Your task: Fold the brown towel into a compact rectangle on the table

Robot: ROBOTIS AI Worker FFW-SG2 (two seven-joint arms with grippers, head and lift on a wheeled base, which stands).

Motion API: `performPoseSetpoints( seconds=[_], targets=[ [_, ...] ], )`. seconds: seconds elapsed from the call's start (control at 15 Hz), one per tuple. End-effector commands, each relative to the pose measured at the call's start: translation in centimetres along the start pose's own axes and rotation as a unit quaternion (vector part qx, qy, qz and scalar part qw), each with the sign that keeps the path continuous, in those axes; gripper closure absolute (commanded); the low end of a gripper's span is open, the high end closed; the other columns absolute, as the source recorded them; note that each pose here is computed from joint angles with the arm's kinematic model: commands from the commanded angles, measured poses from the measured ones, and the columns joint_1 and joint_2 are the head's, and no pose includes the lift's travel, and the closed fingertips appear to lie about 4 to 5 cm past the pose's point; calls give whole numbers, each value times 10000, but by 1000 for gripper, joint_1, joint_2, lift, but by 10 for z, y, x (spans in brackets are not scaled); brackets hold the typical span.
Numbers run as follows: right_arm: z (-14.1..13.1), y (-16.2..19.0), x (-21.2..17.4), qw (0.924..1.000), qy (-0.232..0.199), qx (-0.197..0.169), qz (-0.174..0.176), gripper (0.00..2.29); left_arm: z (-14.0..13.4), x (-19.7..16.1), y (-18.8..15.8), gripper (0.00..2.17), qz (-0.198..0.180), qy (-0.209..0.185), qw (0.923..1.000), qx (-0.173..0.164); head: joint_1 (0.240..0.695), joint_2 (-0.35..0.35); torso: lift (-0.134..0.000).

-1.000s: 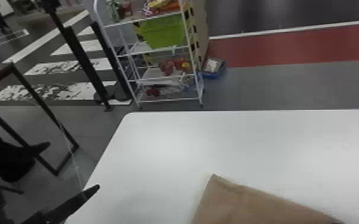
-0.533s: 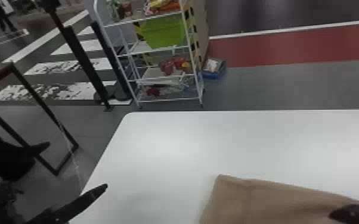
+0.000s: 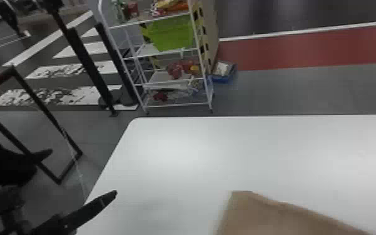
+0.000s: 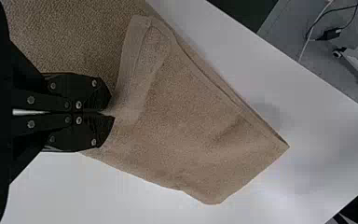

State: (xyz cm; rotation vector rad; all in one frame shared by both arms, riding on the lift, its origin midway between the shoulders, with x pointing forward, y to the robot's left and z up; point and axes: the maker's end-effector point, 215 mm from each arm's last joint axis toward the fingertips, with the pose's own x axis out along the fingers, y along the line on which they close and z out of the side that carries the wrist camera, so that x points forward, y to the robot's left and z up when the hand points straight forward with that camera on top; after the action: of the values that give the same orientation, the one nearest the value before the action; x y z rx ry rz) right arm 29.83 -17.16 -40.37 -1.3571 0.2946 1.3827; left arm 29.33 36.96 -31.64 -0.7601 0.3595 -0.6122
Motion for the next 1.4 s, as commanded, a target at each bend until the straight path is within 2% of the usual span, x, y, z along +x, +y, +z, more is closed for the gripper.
performPoseSetpoints(
  seconds=[0.0, 0.13, 0.27, 0.4, 0.53, 0.67, 1.0, 1.07, 1.13, 1.27, 1.33],
  targets=[
    [3, -5, -3, 10000, -34, -23, -51, 1301, -2, 4, -2, 66, -58, 18, 10000, -7, 695, 350, -122],
    [9, -35, -42, 9985, -15, -40, -549, 1301, -1, 4, -3, 66, -63, 16, 10000, -2, 695, 350, -122],
    [16, -40, -85, 9963, 128, -129, -842, 1301, 0, 2, -3, 66, -41, 8, 10000, 19, 695, 350, -122],
    [-5, -17, -77, 9978, 316, 73, -586, 1301, -3, -2, 3, 66, 3, -21, 10000, -53, 695, 350, -122],
    [-25, 22, -44, 9992, 367, 133, -65, 1301, -6, 1, 3, 66, -34, 12, 10000, -73, 695, 337, -122],
    [-34, 49, -23, 9989, 305, 247, 268, 1301, -8, 0, 3, 66, -18, 30, 10000, -85, 695, 315, -122],
    [-29, 57, -23, 9988, 216, 323, 311, 1301, -10, -4, 3, 66, 27, 53, 10000, -78, 695, 306, -122],
    [-26, 45, -33, 9991, 121, 398, 113, 1301, -10, -2, 2, 66, 8, 67, 9999, -74, 695, 311, -122],
    [-19, 22, -52, 9987, 30, 445, -233, 1301, -10, 0, 1, 66, -12, 83, 9999, -62, 695, 311, -122],
    [-7, -18, -111, 9924, -64, 780, -948, 1301, -11, 4, -3, 66, -63, 124, 9999, -56, 695, 306, -122],
    [-1, -19, -130, 9914, -32, 772, -1060, 1301, -11, 4, -3, 66, -63, 125, 9999, -48, 695, 300, -122]
  ],
)
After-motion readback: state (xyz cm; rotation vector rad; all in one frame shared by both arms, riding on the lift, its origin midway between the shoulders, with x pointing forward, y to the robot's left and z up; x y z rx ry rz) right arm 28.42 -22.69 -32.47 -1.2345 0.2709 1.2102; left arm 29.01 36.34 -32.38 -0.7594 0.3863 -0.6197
